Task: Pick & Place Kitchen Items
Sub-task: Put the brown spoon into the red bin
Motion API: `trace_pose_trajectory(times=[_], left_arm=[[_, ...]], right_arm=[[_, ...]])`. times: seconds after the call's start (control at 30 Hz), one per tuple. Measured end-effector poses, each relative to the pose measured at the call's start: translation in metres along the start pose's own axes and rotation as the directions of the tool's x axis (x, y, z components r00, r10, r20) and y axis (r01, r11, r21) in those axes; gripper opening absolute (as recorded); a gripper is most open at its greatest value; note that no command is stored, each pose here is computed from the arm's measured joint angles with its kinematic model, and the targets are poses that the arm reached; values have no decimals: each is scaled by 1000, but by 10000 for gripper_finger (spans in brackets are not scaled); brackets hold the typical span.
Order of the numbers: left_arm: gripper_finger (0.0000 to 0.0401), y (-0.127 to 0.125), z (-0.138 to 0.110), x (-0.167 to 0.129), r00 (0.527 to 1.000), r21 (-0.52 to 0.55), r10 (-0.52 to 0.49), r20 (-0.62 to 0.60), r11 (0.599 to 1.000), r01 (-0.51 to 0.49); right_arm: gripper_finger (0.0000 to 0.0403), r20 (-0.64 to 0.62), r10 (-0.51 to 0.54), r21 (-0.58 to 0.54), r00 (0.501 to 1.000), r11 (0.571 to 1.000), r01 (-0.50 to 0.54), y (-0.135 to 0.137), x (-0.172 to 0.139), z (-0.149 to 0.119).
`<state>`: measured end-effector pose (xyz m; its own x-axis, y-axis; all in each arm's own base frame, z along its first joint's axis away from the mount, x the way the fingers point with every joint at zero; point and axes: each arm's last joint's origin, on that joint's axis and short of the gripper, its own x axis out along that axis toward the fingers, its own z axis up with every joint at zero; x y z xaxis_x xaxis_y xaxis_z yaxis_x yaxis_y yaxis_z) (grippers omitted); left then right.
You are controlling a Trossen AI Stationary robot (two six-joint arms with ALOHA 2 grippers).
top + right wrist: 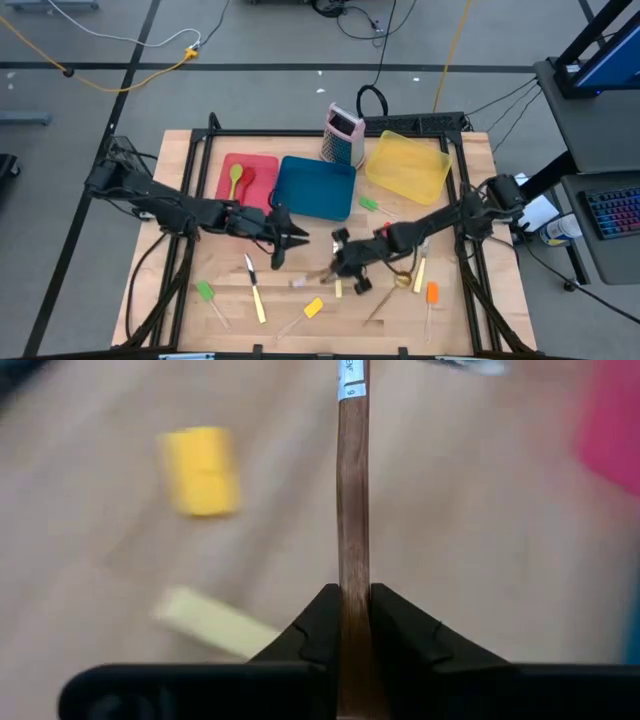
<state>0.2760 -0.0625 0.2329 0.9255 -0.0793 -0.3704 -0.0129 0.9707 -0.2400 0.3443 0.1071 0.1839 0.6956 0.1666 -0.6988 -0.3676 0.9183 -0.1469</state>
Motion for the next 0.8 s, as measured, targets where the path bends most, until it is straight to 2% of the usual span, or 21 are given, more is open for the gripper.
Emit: trace_pose_trajectory(times=[0.1,0.2,0.4,0.63,0.8], left_arm=[[99,2,-9,11,999,13,7,-33,1000,-6],[99,7,-19,21,996,59,52,-76,997,-48],[99,13,-34,36,985,222,102,-138,973,-70],[102,17,-35,38,983,241,128,-134,966,-93],[134,18,-37,40,979,306,152,-139,946,-104]], right_arm=[[36,-25,-86,107,996,990,88,-18,0,-4],[39,-40,-124,144,991,981,129,-30,0,-7],[35,-35,-156,171,987,972,160,-42,0,-8],[38,-36,-181,188,983,965,185,-53,-1,-10],[36,-5,-197,181,980,964,195,-59,-1,-8]])
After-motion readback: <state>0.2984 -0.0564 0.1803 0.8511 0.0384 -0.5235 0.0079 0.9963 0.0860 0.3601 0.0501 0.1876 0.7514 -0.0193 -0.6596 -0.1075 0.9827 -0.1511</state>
